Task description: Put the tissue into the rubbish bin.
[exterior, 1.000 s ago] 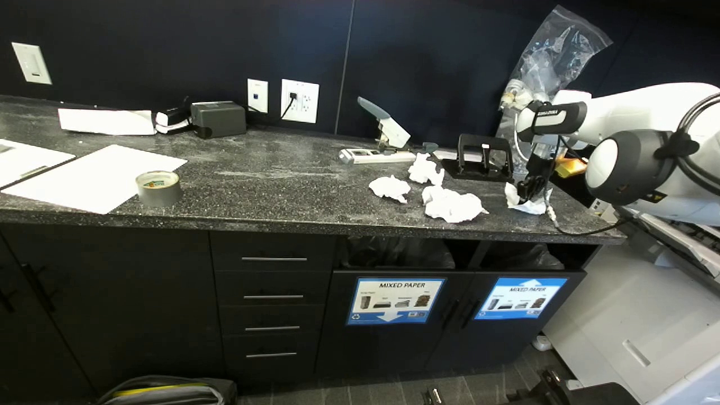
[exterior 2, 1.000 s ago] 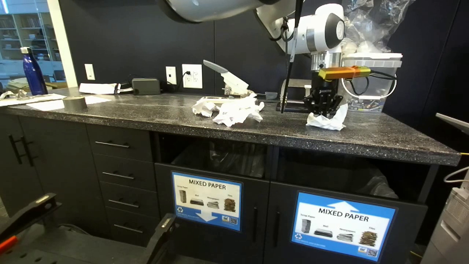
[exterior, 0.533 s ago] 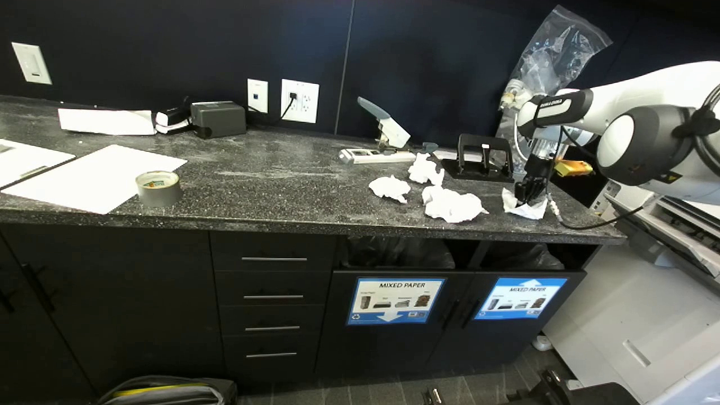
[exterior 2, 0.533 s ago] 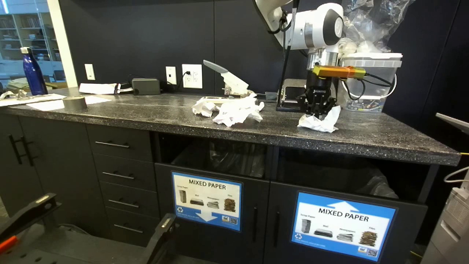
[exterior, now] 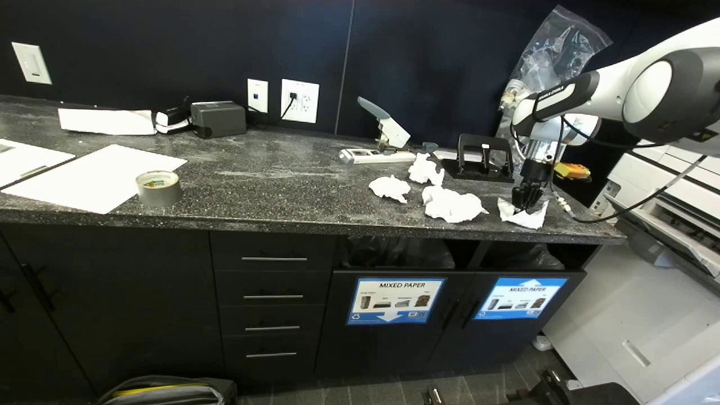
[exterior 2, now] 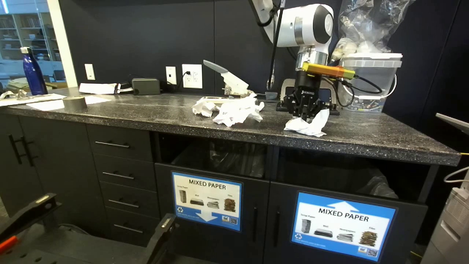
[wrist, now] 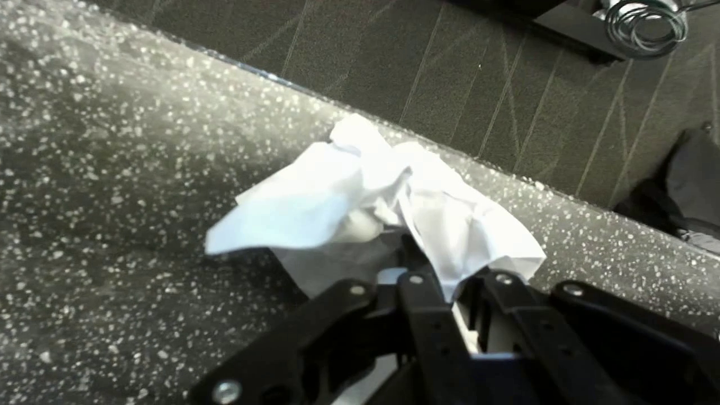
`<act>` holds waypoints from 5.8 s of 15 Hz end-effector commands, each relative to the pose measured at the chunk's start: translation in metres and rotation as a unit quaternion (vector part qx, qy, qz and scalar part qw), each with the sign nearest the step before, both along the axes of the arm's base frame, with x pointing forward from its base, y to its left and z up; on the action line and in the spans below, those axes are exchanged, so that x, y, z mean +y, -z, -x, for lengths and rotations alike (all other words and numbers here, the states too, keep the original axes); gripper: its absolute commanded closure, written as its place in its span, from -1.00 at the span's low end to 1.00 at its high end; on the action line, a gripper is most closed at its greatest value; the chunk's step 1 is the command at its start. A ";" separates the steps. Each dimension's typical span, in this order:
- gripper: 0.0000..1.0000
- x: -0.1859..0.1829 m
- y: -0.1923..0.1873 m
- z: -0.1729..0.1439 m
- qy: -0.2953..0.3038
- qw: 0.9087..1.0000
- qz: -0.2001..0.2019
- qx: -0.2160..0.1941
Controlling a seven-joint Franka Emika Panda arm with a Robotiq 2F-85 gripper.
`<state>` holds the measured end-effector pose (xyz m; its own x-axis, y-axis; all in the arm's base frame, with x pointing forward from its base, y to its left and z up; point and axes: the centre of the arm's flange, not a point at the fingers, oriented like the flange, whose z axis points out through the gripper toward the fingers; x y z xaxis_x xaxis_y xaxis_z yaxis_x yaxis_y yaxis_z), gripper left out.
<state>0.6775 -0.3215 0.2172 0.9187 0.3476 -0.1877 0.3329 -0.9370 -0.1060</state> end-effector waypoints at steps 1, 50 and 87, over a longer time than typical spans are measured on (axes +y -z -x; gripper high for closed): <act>0.67 0.037 -0.007 0.068 -0.011 0.999 0.012 -0.033; 0.71 -0.049 0.180 0.183 0.073 0.900 0.038 -0.429; -0.99 -0.034 0.198 0.116 -0.005 0.888 0.021 -0.459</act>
